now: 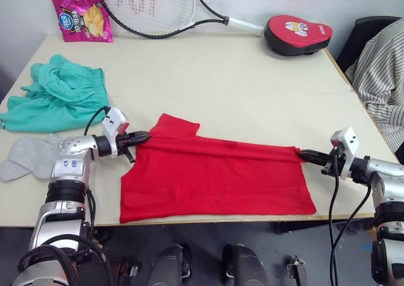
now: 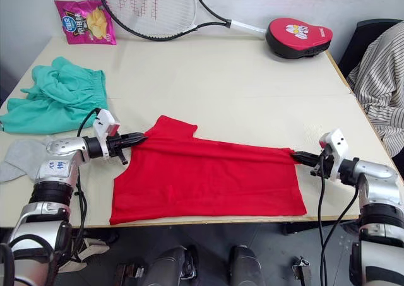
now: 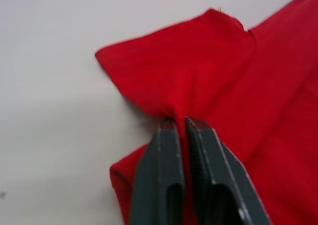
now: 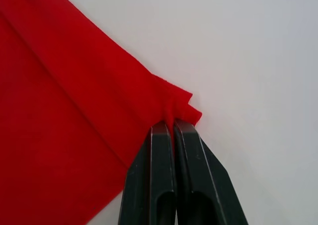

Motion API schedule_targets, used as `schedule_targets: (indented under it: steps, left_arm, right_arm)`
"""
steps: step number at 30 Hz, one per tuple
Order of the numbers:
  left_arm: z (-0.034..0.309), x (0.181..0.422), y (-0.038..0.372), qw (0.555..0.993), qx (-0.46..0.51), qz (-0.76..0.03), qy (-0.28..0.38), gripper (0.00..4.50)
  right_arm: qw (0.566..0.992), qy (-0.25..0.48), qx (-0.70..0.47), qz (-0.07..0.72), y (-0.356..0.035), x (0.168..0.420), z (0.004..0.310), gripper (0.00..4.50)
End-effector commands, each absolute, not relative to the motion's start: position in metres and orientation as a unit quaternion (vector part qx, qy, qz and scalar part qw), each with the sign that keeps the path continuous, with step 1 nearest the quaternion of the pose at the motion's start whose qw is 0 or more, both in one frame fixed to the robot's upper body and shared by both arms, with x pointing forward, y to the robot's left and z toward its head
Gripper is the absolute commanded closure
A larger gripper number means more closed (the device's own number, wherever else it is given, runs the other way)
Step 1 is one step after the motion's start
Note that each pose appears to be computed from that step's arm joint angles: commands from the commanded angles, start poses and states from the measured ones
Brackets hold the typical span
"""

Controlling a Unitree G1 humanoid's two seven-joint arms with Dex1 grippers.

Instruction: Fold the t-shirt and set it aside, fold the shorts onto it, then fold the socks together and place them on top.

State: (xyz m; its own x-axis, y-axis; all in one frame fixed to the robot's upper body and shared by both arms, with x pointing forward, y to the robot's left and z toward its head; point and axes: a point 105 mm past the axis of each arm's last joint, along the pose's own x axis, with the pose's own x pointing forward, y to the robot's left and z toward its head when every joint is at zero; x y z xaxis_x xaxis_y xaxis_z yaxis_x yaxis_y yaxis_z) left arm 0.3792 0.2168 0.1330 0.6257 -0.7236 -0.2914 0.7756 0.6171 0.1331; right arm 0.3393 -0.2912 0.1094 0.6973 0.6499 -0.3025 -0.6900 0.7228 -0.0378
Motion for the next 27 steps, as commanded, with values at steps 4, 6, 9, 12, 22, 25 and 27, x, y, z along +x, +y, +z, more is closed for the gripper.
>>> schedule_targets:
  steps: [4,6,9,12,22,25,27]
  left_arm:
    - [0.164,0.377,0.222,0.878,0.09,-0.452,0.133,1.93]
    - [0.17,0.385,0.225,0.882,0.082,-0.439,0.153,1.27]
    - [0.18,0.395,0.224,0.885,0.064,-0.431,0.164,0.32]
    - [0.185,0.416,0.215,0.902,0.071,-0.396,0.158,0.02]
    - [0.171,0.446,0.186,0.924,0.097,-0.335,0.155,0.0]
    - [0.167,0.451,0.178,0.927,0.112,-0.324,0.156,0.0]
    - [0.165,0.454,0.176,0.929,0.12,-0.313,0.156,0.0]
  right_arm:
    - [0.919,0.11,-0.126,0.358,-0.306,0.335,0.137,2.38]
    - [0.918,0.111,-0.132,0.357,-0.309,0.336,0.142,1.7]
    - [0.916,0.114,-0.138,0.36,-0.311,0.337,0.145,1.33]
    - [0.909,0.134,-0.137,0.369,-0.308,0.34,0.139,1.33]
    - [0.9,0.148,-0.12,0.393,-0.297,0.34,0.13,3.36]
    - [0.898,0.146,-0.119,0.399,-0.294,0.339,0.129,4.32]
    - [0.897,0.144,-0.12,0.4,-0.293,0.338,0.129,4.46]
